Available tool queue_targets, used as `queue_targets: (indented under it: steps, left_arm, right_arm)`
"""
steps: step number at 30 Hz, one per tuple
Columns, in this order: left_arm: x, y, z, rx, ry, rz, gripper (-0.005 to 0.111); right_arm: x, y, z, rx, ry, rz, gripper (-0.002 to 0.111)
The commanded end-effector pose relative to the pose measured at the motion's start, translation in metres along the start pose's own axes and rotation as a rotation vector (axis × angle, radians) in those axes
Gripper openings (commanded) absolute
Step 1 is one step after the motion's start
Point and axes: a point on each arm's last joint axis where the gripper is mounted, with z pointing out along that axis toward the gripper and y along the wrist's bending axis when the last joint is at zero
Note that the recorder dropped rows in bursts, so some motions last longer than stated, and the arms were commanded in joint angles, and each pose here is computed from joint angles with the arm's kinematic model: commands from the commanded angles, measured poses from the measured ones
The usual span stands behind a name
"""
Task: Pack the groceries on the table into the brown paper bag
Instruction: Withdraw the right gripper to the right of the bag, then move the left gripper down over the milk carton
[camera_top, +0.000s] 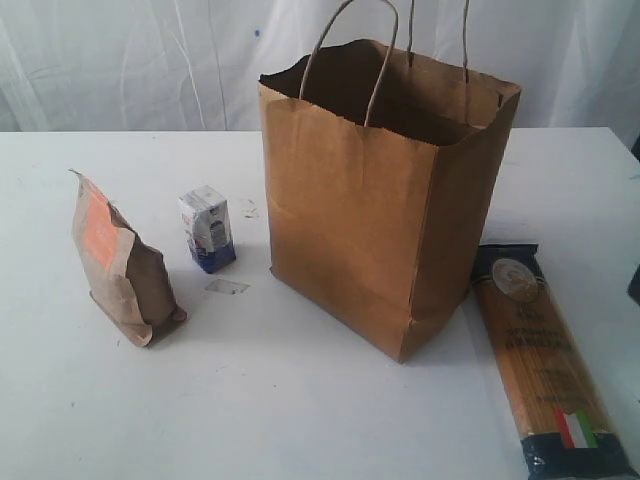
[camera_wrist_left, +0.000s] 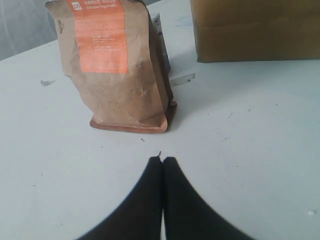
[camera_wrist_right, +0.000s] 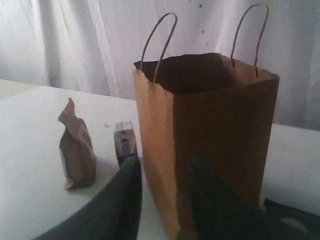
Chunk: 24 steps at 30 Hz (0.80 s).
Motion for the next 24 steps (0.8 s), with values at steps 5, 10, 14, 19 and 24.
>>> queue_targets:
  steps: [5, 10, 14, 19, 24]
  left_arm:
    - [0.001, 0.0, 0.0, -0.002, -0.001, -0.009, 0.0]
    - [0.001, 0.0, 0.0, -0.002, -0.001, -0.009, 0.0]
    - [0.001, 0.0, 0.0, -0.002, -0.001, -0.009, 0.0]
    - [0.001, 0.0, 0.0, -0.002, -0.001, -0.009, 0.0]
    - [0.001, 0.0, 0.0, -0.002, -0.001, -0.009, 0.0]
  right_arm:
    - [0.048, -0.009, 0.011, 0.084, 0.034, -0.166, 0.031]
    - [0.08, -0.014, 0.013, 0.119, 0.133, -0.193, 0.031]
    - [0.097, -0.014, 0.013, 0.118, 0.184, -0.177, 0.031]
    - [0.104, -0.014, 0.012, 0.11, 0.247, -0.172, 0.031]
    - [0.107, -0.014, 0.011, 0.105, 0.283, -0.169, 0.031]
